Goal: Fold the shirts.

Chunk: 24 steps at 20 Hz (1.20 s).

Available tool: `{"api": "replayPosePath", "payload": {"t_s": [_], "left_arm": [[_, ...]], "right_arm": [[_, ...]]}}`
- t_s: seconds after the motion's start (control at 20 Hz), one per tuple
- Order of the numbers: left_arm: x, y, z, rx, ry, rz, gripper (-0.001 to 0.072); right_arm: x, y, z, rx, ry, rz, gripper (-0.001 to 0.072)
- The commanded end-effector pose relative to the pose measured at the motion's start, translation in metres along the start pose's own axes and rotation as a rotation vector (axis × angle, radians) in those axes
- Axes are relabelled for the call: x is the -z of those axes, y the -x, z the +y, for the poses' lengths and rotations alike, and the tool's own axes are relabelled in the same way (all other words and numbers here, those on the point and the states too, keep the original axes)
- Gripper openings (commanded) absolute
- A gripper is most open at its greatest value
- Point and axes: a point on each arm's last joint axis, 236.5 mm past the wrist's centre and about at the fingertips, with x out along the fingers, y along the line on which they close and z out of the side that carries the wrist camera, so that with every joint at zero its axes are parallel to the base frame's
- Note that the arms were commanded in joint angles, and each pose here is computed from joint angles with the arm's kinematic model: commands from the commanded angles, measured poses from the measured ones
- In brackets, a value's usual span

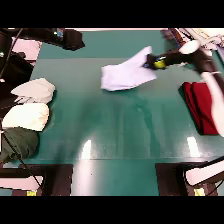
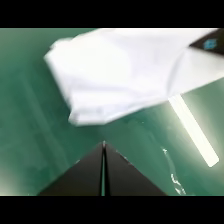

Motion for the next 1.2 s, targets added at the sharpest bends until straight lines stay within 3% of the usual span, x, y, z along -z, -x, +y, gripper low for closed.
{"api": "replayPosePath", "payload": {"t_s": [0.0, 0.2, 0.35, 0.8, 1.15], "left_arm": [[-0.004, -0.005, -0.022, 0.032, -0.031, -0.02, 0.0021], [-0.004, -0.006, -0.026, 0.039, -0.026, -0.022, 0.002], [-0.004, -0.006, -0.026, 0.04, -0.025, -0.022, 0.0021], [-0.004, -0.006, -0.026, 0.039, -0.023, -0.021, 0.002], [-0.002, -0.006, -0.026, 0.04, -0.026, -0.015, 0.0021]], "right_arm": [[-0.011, 0.102, -0.113, 0.234, -0.12, -0.107, 0.0013], [-0.005, 0.187, -0.205, 0.368, -0.308, -0.276, 0.0013], [-0.001, 0.217, -0.236, 0.386, -0.391, -0.337, 0.0013], [-0.059, 0.292, -0.193, 0.386, -0.244, -0.488, 0.0013], [-0.014, 0.287, -0.199, 0.457, -0.25, -0.29, 0.0013]]}}
